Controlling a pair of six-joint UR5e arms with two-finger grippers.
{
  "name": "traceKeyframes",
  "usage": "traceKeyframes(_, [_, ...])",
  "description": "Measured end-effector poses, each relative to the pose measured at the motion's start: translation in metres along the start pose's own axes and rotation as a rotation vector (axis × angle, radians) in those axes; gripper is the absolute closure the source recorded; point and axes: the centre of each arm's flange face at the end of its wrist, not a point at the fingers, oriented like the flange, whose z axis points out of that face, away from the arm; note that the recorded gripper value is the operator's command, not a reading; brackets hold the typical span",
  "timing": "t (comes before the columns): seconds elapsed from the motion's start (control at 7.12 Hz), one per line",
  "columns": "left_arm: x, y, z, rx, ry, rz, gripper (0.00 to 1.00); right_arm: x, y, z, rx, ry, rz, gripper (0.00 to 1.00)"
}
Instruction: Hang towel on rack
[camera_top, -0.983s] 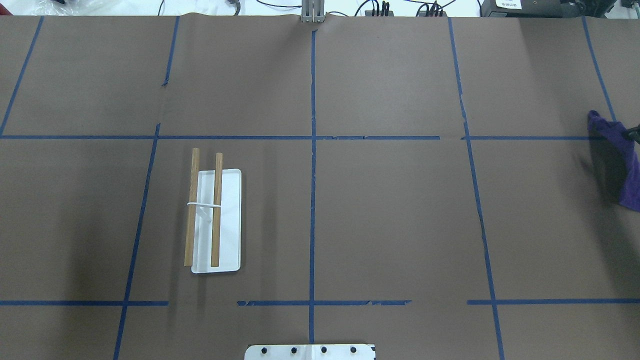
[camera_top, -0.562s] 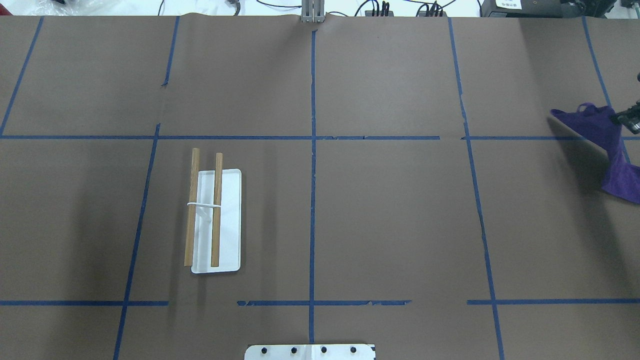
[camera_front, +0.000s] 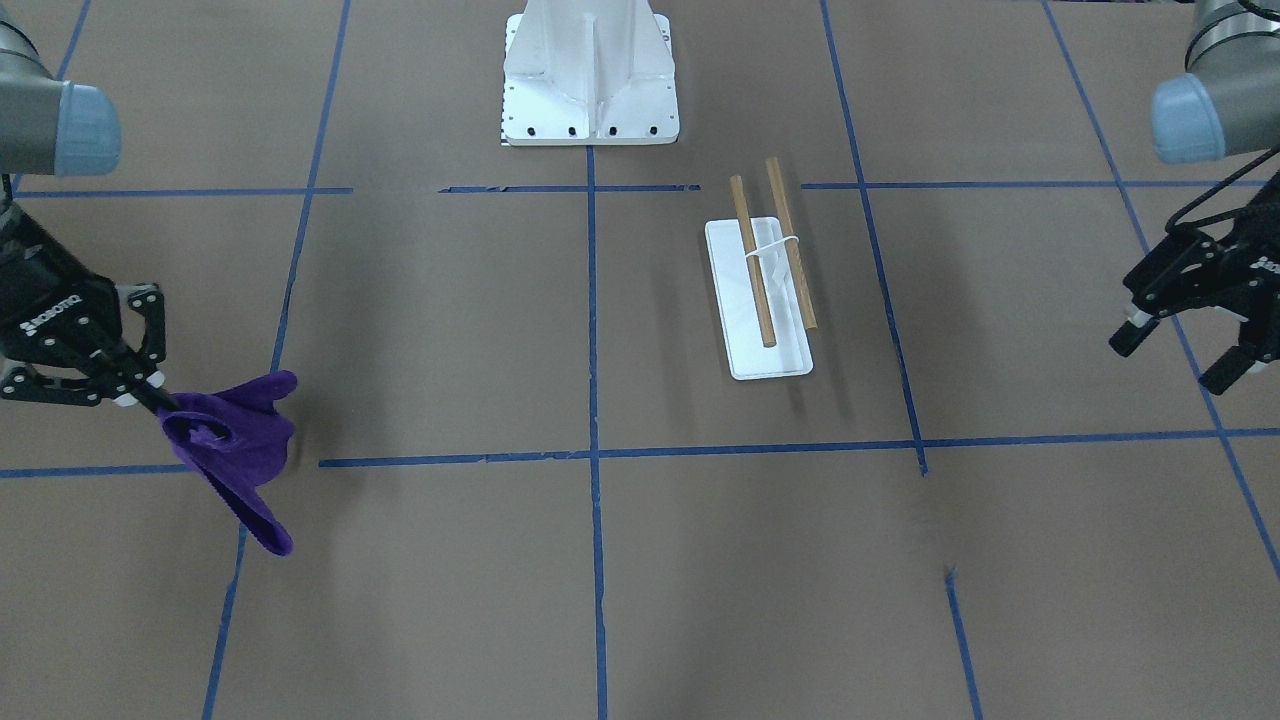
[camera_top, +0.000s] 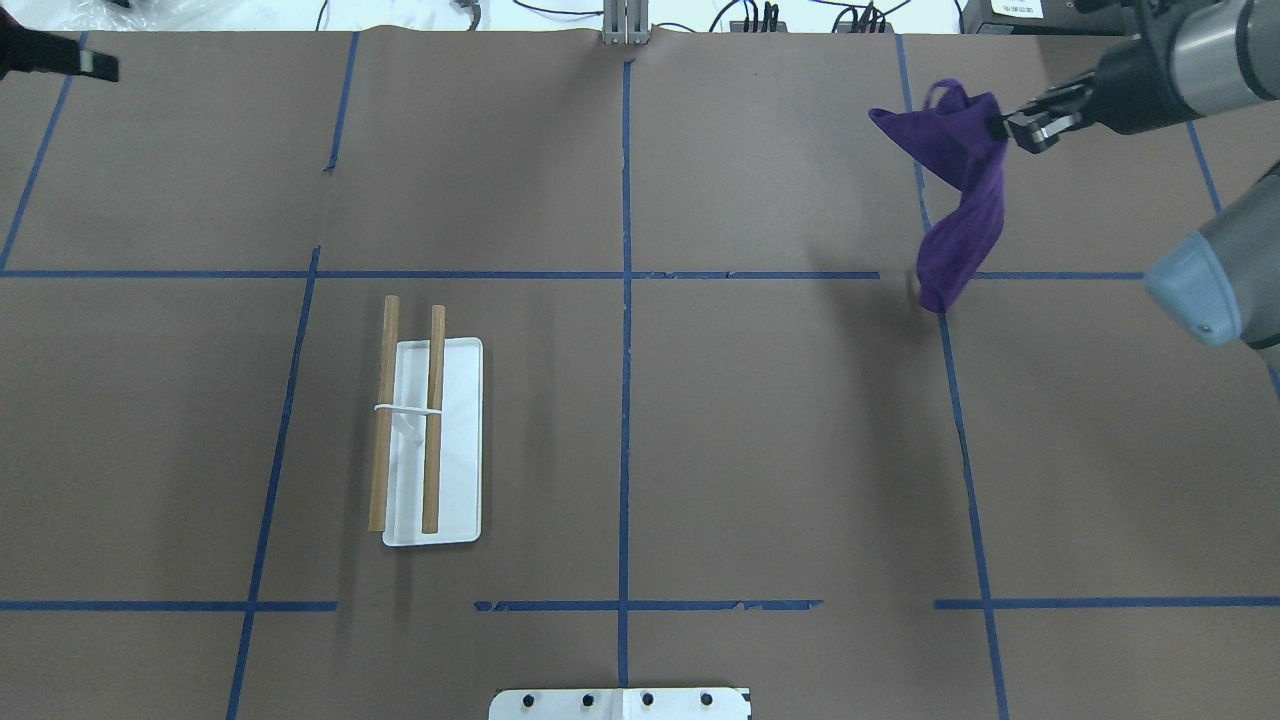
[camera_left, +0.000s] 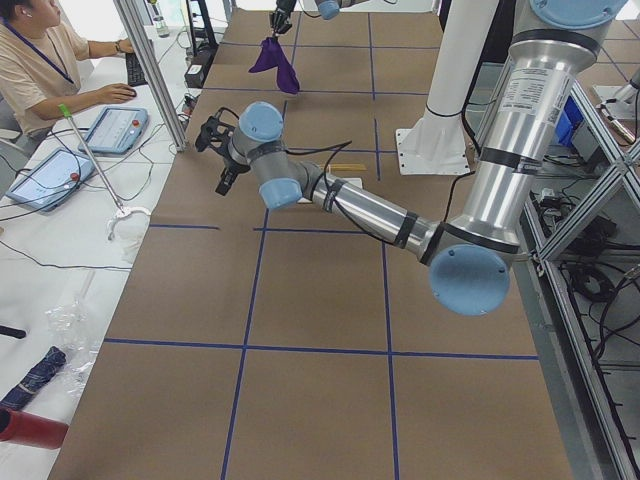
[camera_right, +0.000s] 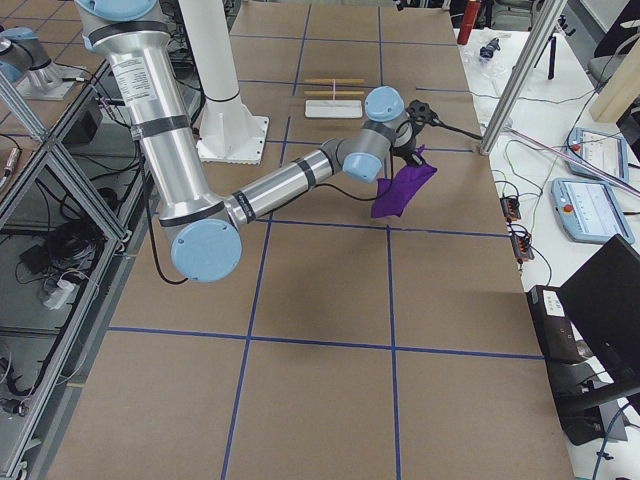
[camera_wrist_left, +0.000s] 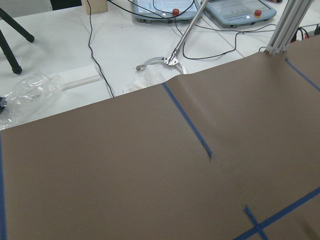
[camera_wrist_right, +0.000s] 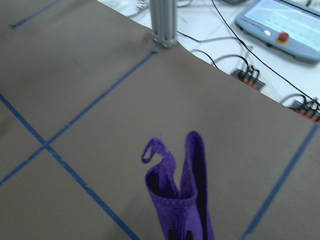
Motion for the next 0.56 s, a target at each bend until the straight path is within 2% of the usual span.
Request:
traceKeyframes(0.14, [0.060,-0.010,0.020,-0.009,0.029,-0.133,0.22,-0.028,-0.018,0.001,0.023,-0.033,-0.010,1.00])
traceKeyframes(0.28, [0.123,-0.011,0.045,-0.003,0.062,-0.292,0.23,-0.050,-0.031,-0.001,0.046,-0.056,-0.025,1.00])
traceKeyframes(0.56, [0.212,-0.011,0.077,-0.007,0.119,-0.552,0.23,-0.107,-0.042,0.006,0.111,-0.057,-0.081,1.00])
